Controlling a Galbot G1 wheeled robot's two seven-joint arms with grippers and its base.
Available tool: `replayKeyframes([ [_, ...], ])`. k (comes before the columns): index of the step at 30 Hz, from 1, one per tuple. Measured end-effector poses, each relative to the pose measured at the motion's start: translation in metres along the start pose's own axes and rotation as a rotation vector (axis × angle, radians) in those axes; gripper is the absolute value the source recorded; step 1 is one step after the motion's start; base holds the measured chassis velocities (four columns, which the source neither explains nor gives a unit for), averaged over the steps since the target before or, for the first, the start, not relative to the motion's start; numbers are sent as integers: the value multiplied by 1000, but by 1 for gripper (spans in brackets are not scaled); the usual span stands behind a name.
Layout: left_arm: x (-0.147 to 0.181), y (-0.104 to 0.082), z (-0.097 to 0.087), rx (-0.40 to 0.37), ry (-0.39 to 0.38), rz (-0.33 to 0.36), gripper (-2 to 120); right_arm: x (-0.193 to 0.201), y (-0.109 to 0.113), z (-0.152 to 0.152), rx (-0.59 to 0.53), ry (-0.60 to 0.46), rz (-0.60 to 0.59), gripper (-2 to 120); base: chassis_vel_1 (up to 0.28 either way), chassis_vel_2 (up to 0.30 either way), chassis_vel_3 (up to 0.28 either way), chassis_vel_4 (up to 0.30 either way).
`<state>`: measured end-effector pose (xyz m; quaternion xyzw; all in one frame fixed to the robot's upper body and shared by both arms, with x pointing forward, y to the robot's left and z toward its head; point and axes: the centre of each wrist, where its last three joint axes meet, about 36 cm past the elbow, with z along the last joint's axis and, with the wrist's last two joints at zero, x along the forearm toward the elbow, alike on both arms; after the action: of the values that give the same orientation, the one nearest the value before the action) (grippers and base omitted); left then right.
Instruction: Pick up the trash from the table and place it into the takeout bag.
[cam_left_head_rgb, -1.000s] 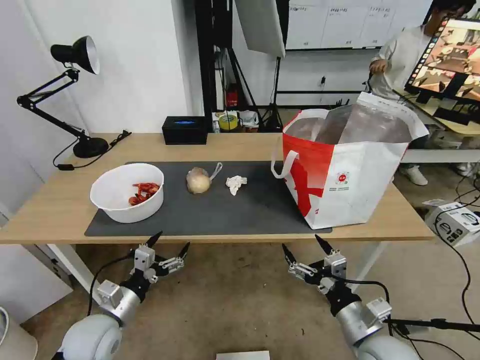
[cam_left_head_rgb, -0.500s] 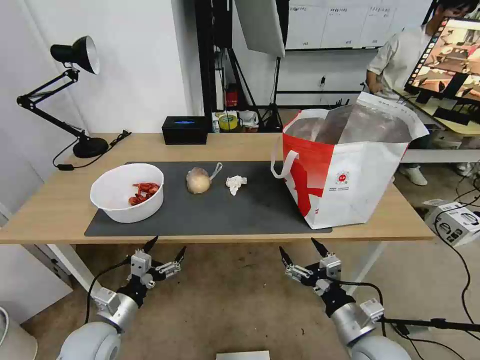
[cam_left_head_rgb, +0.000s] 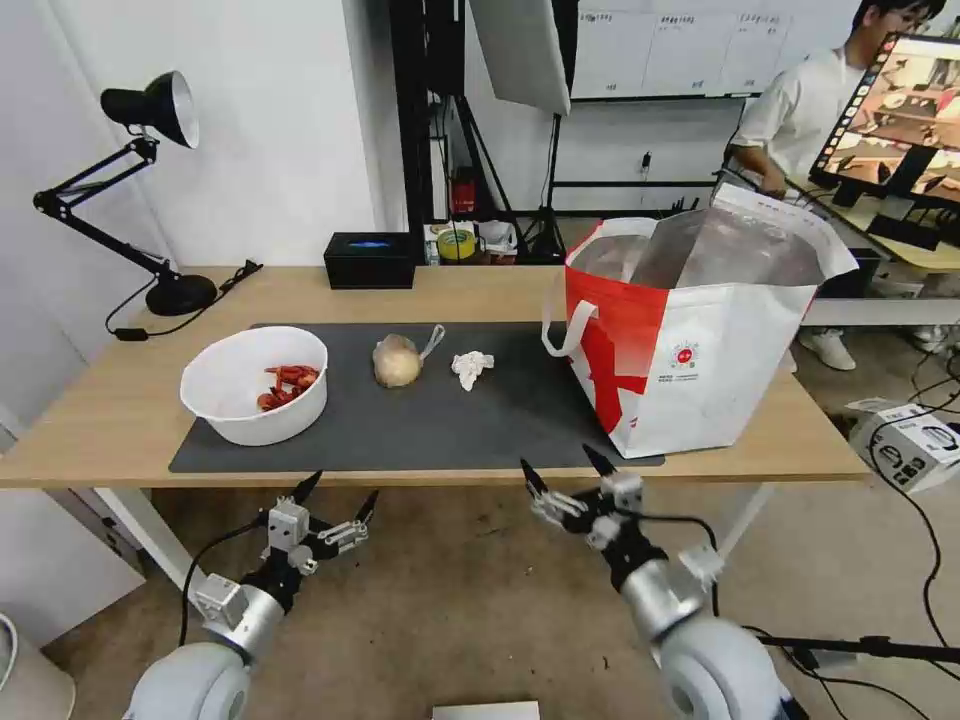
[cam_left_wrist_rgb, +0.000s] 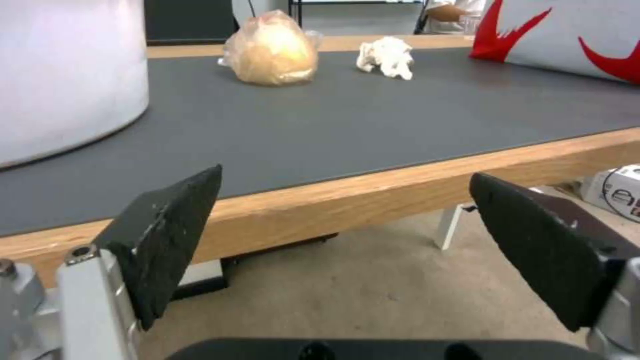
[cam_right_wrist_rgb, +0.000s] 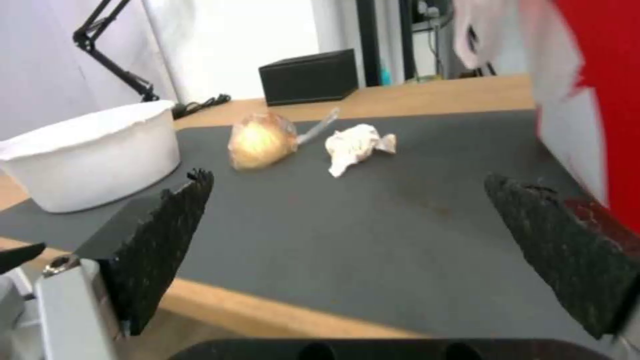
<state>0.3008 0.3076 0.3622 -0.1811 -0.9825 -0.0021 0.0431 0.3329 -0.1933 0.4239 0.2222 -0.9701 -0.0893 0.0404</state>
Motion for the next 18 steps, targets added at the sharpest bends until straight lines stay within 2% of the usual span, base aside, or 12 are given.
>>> replayKeyframes([
  [7,3,-2,-1,-4,5,-4,100,-44,-3,-6,-21,43,-11,100,0,0,0,0],
  [12,4,-2,0,-7,8,-7,100,-90,7,-20,-63,75,-1,100,0,0,0,0],
  [18,3,-2,-1,-9,9,-7,100,-138,12,-30,-31,107,35,100,0,0,0,0],
])
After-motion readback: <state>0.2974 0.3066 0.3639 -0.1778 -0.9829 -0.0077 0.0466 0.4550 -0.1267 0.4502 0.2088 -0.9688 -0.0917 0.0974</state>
